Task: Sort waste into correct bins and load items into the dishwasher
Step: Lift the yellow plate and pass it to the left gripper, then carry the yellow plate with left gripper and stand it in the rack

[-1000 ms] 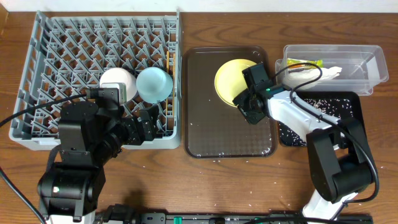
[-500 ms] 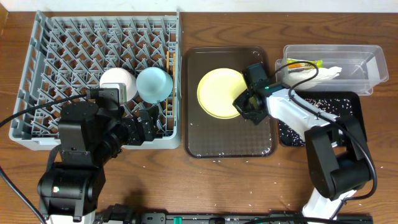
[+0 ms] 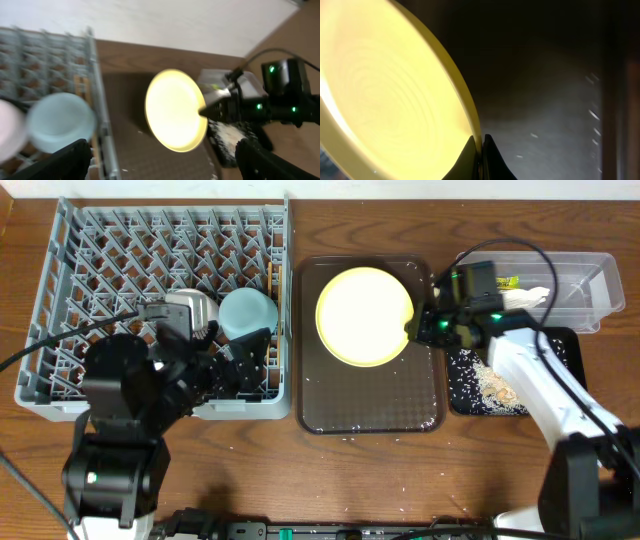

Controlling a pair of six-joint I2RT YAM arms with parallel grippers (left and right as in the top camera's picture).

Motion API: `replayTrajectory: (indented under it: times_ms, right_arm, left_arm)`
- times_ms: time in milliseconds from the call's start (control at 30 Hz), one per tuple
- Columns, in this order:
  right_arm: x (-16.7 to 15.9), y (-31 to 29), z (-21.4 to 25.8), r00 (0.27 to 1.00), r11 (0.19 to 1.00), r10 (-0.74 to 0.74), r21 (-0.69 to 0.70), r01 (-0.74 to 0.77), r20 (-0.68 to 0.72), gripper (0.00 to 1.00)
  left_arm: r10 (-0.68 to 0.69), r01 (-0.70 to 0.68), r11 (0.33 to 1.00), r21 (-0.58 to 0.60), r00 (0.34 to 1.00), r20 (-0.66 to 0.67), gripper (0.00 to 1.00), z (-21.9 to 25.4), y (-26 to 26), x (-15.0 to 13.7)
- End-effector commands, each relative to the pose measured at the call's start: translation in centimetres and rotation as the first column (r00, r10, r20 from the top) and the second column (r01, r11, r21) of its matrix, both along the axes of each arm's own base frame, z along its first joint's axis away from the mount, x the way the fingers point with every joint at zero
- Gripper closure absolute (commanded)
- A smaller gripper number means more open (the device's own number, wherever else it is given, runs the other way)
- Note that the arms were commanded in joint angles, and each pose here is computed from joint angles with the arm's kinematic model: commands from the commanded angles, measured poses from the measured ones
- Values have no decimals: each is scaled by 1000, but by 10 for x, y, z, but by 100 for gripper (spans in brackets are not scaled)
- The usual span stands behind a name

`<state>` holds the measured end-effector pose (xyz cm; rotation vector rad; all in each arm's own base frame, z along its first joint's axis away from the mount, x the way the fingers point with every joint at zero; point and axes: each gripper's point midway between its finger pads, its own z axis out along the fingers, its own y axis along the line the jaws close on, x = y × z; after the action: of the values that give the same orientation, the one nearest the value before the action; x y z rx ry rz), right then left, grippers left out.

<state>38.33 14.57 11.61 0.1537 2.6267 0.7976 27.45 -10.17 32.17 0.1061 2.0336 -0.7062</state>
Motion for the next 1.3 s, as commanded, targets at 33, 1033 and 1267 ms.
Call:
replayTrajectory:
  times_ms: [33, 1033, 1267]
  right_arm:
    - [-21, 35, 59, 929, 930, 293, 159, -332, 228, 99]
    - [-58, 85, 111, 779, 820, 460, 133, -557, 426, 68]
    - [-46, 66, 110, 805, 850, 417, 133, -510, 422, 35]
  left_arm:
    - [-233, 211, 960, -185, 967, -102, 7, -4, -39, -1]
    - [-180, 125, 979, -164, 902, -392, 92, -80, -38, 24]
    - [-82, 63, 996, -66, 935, -345, 92, -65, -22, 27]
